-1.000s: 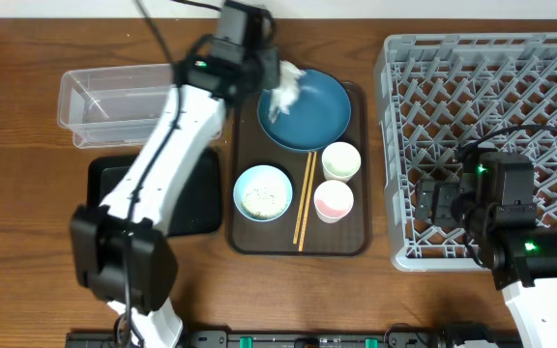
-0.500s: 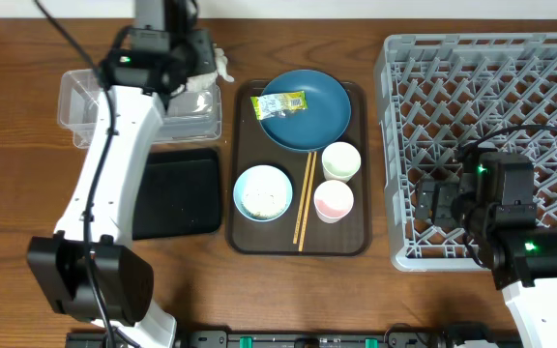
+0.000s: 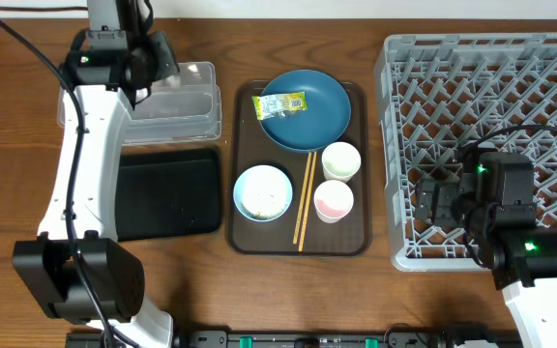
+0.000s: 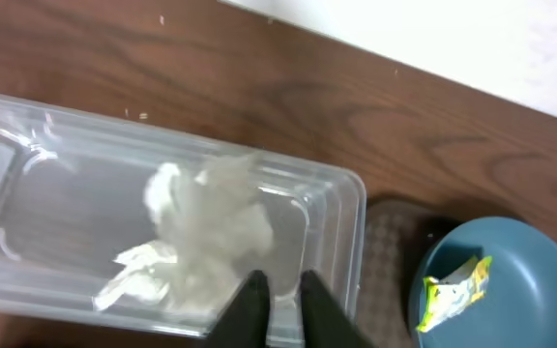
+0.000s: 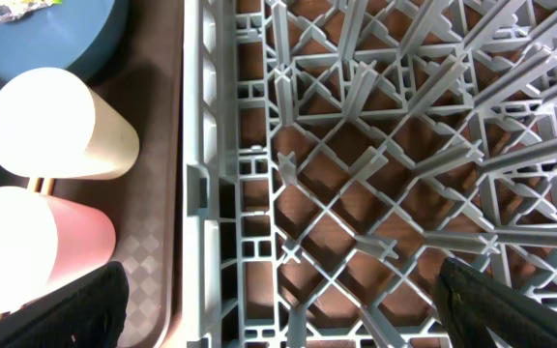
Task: Sort waste into correct bins and load items into the dishwasher rack
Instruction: 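Reach the left gripper back to the plate and grasp the yellow wrapper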
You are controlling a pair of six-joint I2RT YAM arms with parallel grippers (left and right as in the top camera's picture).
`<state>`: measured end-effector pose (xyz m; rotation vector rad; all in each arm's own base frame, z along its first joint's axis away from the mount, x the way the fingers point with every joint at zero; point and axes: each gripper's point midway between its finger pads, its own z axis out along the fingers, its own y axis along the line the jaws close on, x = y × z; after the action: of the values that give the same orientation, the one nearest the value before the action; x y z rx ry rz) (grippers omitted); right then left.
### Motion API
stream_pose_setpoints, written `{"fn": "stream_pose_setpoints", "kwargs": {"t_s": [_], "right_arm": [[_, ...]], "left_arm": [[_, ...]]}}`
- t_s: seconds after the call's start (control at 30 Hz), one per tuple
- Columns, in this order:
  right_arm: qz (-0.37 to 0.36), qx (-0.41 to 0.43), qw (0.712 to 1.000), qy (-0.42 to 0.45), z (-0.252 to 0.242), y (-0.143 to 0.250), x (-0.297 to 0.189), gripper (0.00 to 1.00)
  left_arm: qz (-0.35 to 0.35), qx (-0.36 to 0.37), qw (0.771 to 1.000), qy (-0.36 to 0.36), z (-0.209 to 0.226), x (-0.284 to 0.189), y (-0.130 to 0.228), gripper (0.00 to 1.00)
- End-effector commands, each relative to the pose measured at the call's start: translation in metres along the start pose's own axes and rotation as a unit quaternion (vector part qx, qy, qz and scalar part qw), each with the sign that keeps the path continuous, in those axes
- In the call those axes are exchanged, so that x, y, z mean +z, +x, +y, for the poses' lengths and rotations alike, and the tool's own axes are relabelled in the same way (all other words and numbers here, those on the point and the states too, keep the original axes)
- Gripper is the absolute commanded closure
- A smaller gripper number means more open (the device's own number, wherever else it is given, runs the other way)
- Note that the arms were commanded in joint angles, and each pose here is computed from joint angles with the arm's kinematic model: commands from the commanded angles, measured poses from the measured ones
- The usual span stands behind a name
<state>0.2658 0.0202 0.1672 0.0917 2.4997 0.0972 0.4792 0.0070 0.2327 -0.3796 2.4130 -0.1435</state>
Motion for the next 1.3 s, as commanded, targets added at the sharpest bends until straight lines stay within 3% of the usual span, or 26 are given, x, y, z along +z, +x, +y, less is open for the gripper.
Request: {"fn": "stream_pose_setpoints", "kwargs": {"t_s": [0.0,0.03,0.23,0.5,0.8,1.27], "right_arm": [[-0.010,-0.004,1.000,0.001,-0.001,-0.008,-0.005,0.01],[-0.010,-0.004,1.000,0.001,-0.001,-0.008,-0.005,0.01],[-0.010,-0.004,1.000,0.001,-0.001,-0.008,-0.005,0.01],[-0.010,-0.004,1.000,0.001,-0.001,-0.008,-0.005,0.01],[-0.010,-0.004,1.000,0.001,-0.001,-0.007,-0.005,0.01],[-0.010,-0.004,1.000,0.001,-0.001,-0.007,-0.005,0.01]], "left_arm": [[0.019,0.002,1.000,-0.009,0.005,0.007,0.011,0.68],[0.022,0.002,1.000,-0.010,0.006,0.007,0.012,0.59],[0.031,0.019,0.999,0.031,-0.019,0.007,0.018,0.54],[0.036,0.145,0.982,0.113,-0.095,0.008,0.043,0.41],[0.109,0.184,0.969,0.123,-0.131,0.050,0.099,0.38],[0.193,0.183,0.959,0.096,-0.120,0.108,0.151,0.37]]}}
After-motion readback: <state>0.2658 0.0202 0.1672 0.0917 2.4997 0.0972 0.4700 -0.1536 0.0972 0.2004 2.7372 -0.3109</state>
